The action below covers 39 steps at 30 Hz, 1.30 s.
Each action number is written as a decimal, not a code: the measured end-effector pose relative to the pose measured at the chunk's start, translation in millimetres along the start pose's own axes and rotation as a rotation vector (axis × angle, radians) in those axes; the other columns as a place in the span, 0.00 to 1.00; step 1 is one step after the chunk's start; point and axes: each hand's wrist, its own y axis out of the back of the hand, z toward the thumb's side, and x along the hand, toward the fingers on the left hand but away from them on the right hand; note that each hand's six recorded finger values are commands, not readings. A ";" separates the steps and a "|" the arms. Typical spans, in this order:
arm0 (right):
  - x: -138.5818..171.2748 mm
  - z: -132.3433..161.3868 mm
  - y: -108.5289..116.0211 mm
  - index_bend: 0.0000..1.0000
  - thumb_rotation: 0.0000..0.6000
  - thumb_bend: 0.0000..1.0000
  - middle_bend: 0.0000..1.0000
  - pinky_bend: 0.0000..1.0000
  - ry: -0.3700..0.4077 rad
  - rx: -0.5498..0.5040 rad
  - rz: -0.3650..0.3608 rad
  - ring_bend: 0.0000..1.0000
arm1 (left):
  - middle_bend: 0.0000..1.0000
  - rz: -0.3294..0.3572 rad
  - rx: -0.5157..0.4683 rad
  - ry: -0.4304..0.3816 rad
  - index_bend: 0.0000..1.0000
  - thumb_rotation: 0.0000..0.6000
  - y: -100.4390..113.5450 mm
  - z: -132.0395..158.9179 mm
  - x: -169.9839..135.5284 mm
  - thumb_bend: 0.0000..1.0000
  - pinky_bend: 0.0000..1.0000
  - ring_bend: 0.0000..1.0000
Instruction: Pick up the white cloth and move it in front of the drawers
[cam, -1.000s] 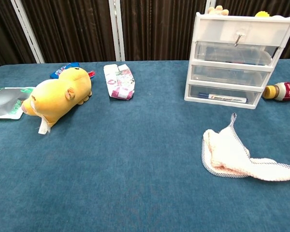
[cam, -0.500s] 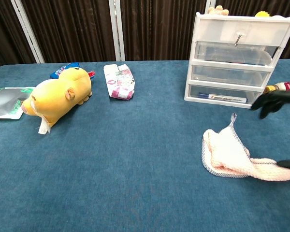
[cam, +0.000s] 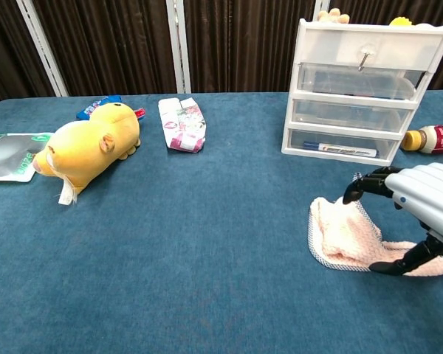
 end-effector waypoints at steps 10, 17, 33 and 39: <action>-3.9 1.8 -17.4 0.34 1.00 0.00 0.30 0.45 0.000 0.010 0.003 0.22 | 0.00 -0.007 -0.005 0.009 0.00 1.00 -1.5 -0.1 0.5 0.01 0.00 0.00; -11.7 4.4 -28.9 0.40 1.00 0.02 0.33 0.51 -0.004 0.023 -0.003 0.27 | 0.00 -0.006 -0.010 0.018 0.00 1.00 -1.3 -1.2 0.9 0.01 0.00 0.00; -24.9 -5.7 -40.6 0.69 1.00 0.33 0.66 0.89 0.016 0.075 -0.134 0.66 | 0.00 -0.002 -0.025 0.023 0.00 1.00 -0.4 -1.2 1.3 0.01 0.00 0.00; -24.0 -2.1 -20.7 0.71 1.00 0.36 0.67 0.89 0.091 0.072 -0.250 0.67 | 0.00 -0.001 -0.028 0.024 0.00 1.00 -0.2 -1.6 1.3 0.01 0.00 0.00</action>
